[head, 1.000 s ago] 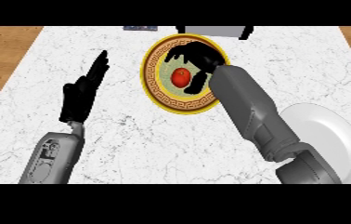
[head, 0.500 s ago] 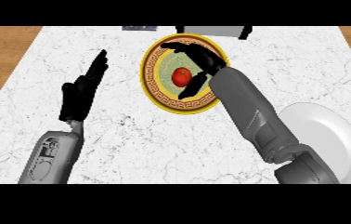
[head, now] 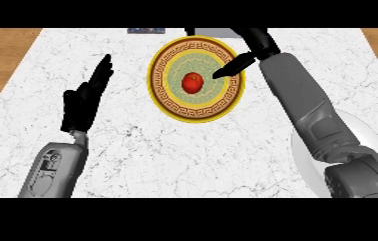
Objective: Pick the tomato from the plate and place it in the plate
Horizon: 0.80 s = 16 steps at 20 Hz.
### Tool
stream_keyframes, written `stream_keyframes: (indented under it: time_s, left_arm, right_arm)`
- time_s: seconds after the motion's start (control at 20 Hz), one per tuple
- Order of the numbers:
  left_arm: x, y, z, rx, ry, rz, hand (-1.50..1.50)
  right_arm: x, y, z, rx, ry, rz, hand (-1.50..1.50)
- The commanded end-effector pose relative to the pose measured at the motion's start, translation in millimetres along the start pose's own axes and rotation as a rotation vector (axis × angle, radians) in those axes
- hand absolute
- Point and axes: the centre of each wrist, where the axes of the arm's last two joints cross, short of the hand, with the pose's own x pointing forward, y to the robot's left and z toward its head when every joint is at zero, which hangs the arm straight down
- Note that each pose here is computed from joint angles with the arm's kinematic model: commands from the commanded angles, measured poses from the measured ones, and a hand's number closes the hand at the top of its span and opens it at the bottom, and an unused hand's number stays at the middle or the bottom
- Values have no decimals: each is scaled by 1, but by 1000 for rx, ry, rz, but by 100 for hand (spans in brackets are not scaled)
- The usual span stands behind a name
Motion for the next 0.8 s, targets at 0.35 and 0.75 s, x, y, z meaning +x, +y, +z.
stream_keyframes:
  time_s: [0.35,0.75]
  left_arm:
    - [3,-6,0,-21,-6,-3,0]
    - [21,-11,-6,-25,-35,-4,0]
  right_arm:
    - [-22,-111,65,-68,15,-35,-150]
    - [-24,-139,87,-78,26,-52,-150]
